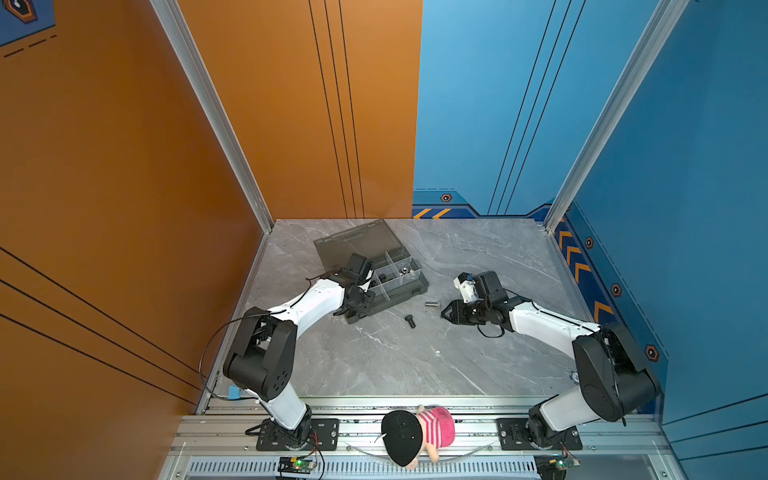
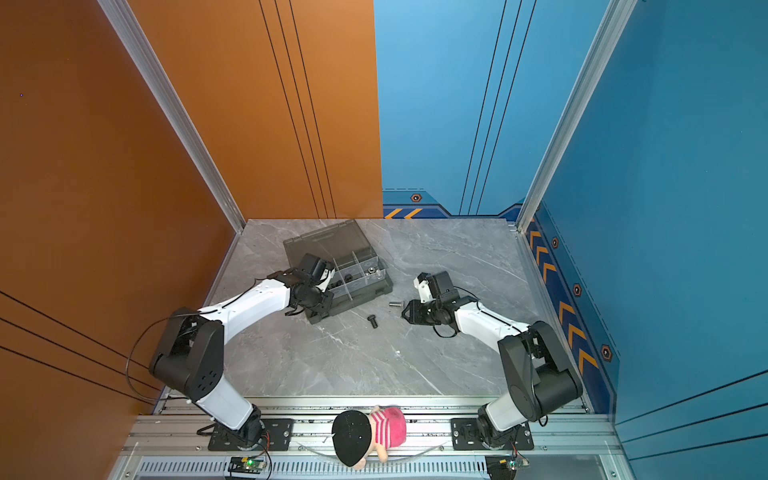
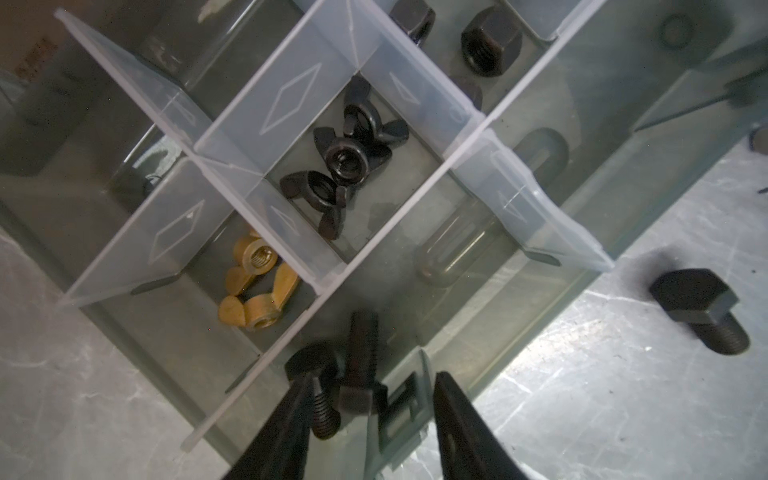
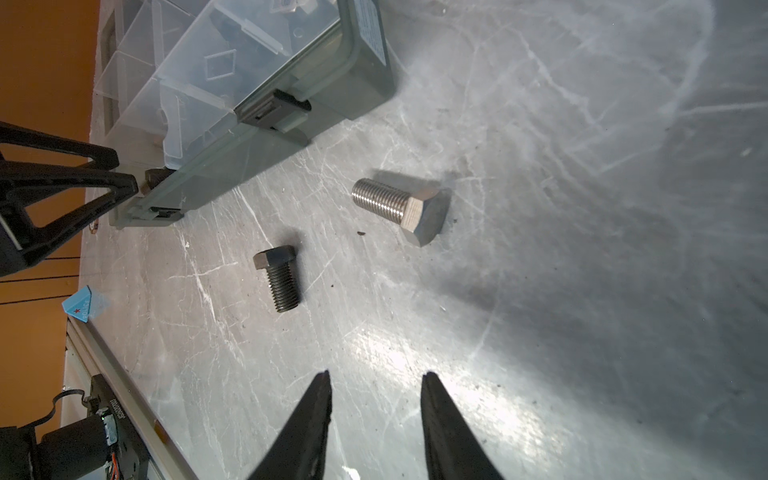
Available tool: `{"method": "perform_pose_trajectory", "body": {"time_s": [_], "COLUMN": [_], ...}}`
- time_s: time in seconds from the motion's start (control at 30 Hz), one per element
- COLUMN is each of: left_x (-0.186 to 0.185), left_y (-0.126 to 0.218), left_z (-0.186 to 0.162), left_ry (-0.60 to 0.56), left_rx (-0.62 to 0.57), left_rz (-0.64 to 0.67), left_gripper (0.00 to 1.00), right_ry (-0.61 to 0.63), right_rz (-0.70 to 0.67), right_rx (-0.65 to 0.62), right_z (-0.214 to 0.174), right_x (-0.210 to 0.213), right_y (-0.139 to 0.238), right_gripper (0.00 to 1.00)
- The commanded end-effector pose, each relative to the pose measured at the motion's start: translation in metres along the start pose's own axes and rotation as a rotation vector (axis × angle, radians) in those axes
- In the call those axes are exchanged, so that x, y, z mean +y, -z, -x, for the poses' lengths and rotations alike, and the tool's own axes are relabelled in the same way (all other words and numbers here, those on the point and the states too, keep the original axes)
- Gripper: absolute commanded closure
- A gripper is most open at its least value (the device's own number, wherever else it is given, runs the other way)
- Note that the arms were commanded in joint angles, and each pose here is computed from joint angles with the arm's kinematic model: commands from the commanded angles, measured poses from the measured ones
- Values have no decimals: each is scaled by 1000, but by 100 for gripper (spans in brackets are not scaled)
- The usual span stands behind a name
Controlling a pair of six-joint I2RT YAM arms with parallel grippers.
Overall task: Sort the screws and nuts into containers
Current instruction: 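Open the left gripper to drop the black bolt into the compartment, then draw the left gripper back while the right gripper moves over the last black bolt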
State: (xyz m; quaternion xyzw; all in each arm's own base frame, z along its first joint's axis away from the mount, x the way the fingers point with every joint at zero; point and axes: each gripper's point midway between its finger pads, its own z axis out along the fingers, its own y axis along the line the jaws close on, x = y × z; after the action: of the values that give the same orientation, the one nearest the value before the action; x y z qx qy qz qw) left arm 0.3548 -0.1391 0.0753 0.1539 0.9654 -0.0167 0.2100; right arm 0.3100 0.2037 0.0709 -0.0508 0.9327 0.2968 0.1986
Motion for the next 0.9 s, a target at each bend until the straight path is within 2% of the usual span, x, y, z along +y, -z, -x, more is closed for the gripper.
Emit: {"method": "perform_pose_trajectory", "body": {"time_s": [0.0,0.23,0.37,0.53,0.73,0.87], "left_x": [-1,-12,-25,-47,-49,-43], "left_y": [9,36,58,76,79,85], "left_z": [6,18,22,19,1,-6], "left_ry": [23,64,97,158,265,359], "left_rx": [-26,-96,-149,-176,-182,-194], "left_rz": [-26,-102,-192,-365,-397,-423], "left_gripper": [46,35,28,22,15,5], "right_ry": [-8,8,37,96,165,208], "right_rz": [1,10,22,7,-22,-39], "right_rx": [33,27,15,-12,-41,-57], "right_z": [-9,-8,-7,-5,-3,-3], "right_x": [3,7,16,30,44,55], "right_y": [0,1,0,-3,-5,-10], "right_gripper": [61,61,60,60,60,60]}}
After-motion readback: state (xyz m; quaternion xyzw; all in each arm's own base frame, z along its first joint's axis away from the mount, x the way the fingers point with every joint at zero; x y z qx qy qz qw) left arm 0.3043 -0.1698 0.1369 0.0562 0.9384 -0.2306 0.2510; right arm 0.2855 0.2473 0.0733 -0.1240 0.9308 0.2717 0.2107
